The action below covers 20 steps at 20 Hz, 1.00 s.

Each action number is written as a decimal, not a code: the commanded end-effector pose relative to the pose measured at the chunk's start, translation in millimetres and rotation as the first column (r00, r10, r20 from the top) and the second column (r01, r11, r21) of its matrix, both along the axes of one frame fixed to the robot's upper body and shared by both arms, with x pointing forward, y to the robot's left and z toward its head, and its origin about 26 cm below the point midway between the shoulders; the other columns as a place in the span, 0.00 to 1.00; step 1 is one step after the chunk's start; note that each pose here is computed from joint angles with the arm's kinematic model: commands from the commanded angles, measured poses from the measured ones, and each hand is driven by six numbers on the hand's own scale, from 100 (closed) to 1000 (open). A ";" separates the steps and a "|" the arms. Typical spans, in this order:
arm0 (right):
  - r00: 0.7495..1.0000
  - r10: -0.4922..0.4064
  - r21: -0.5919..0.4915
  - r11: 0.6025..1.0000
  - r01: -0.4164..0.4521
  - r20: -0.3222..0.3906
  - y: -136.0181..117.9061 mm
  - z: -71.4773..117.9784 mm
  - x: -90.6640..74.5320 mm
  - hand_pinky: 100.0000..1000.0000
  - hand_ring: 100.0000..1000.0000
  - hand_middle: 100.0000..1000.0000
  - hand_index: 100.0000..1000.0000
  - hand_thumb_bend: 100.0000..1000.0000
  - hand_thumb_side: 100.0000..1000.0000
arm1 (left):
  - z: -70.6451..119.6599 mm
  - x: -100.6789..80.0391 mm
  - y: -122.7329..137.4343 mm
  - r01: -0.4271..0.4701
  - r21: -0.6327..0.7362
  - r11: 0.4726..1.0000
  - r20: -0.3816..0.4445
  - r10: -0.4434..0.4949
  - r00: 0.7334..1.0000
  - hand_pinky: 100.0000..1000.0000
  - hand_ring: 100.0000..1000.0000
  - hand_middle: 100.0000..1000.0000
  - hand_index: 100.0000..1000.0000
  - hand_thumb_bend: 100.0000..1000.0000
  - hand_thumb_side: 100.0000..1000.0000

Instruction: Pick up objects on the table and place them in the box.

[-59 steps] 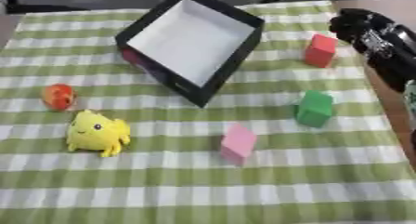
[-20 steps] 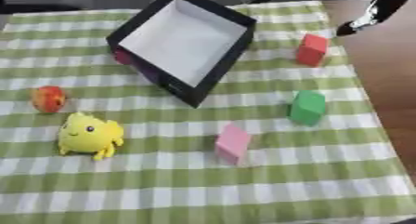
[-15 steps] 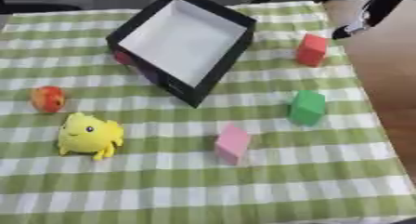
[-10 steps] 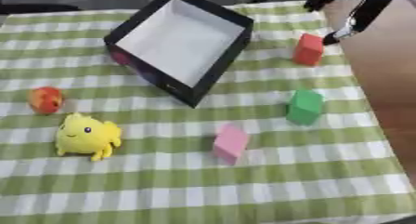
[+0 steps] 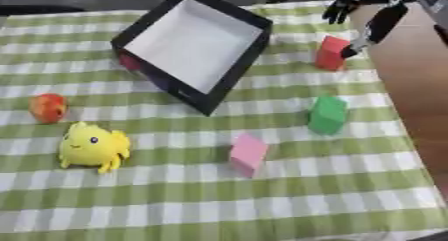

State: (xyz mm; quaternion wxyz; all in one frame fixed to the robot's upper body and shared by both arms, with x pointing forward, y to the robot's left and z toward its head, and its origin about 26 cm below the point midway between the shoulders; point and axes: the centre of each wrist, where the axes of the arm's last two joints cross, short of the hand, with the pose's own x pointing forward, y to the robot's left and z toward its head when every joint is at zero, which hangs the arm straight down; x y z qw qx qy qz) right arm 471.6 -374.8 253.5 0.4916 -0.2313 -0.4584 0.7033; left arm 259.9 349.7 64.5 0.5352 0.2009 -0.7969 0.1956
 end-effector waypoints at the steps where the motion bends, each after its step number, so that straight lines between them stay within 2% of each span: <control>1: 0.999 -0.024 -0.027 0.999 0.025 0.035 -5.9 7.9 -0.2 0.95 0.82 0.78 0.89 0.53 0.24 | 9.0 1.0 3.3 0.007 0.029 1.000 0.017 -0.007 1.000 0.88 0.63 0.71 0.83 0.22 0.65; 11: 0.992 -0.097 -0.011 0.995 0.099 0.084 -10.7 -6.1 3.7 0.94 0.82 0.79 0.88 0.53 0.24 | 9.3 2.2 1.5 0.014 0.024 1.000 0.020 -0.014 1.000 0.88 0.63 0.71 0.83 0.22 0.66; 20: 0.981 -0.165 -0.017 0.986 0.167 0.099 -16.0 -19.5 7.1 0.92 0.81 0.78 0.87 0.54 0.26 | 8.5 2.7 0.1 0.019 0.017 1.000 0.019 -0.019 1.000 0.88 0.63 0.71 0.83 0.21 0.66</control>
